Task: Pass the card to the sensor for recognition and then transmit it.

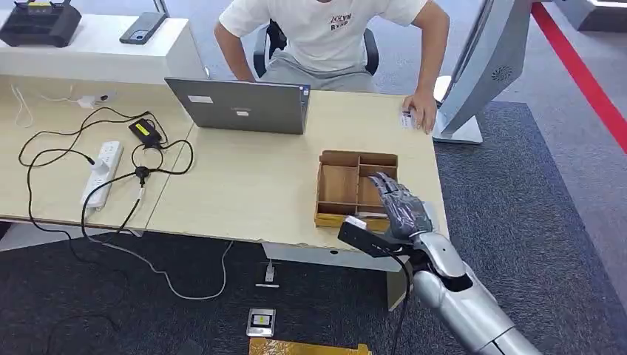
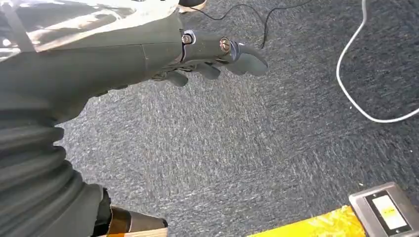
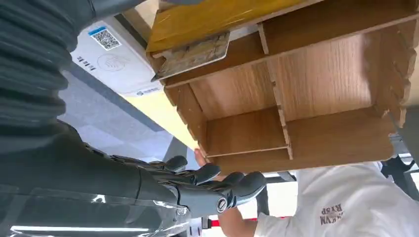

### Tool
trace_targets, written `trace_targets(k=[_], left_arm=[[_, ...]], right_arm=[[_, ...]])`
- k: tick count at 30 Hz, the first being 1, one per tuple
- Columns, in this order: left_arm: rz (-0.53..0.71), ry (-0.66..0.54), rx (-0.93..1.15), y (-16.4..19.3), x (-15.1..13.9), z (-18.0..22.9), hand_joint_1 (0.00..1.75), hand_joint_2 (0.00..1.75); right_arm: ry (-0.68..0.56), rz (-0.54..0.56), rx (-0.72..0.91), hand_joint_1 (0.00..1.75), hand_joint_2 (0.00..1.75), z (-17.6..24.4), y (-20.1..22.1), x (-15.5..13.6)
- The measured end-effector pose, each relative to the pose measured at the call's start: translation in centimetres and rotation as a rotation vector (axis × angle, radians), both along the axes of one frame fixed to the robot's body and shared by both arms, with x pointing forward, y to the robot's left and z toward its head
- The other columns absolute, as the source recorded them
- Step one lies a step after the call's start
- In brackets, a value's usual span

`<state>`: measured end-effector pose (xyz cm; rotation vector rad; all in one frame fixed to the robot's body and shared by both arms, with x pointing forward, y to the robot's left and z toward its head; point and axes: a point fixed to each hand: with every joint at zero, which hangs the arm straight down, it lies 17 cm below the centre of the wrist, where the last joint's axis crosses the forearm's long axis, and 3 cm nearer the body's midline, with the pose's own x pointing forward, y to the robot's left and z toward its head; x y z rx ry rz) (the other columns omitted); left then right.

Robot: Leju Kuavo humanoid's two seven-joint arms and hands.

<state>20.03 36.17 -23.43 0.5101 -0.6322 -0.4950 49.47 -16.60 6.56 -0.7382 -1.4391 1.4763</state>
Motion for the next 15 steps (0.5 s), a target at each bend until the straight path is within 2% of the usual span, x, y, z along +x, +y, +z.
trace_targets(k=[15], left_arm=[[0.0, 0.0, -0.003, -0.04, 0.05, 0.0, 0.0, 1.75]], right_arm=[[0.0, -0.011, 0.0, 0.0, 1.75, -0.88, -0.08, 0.78]])
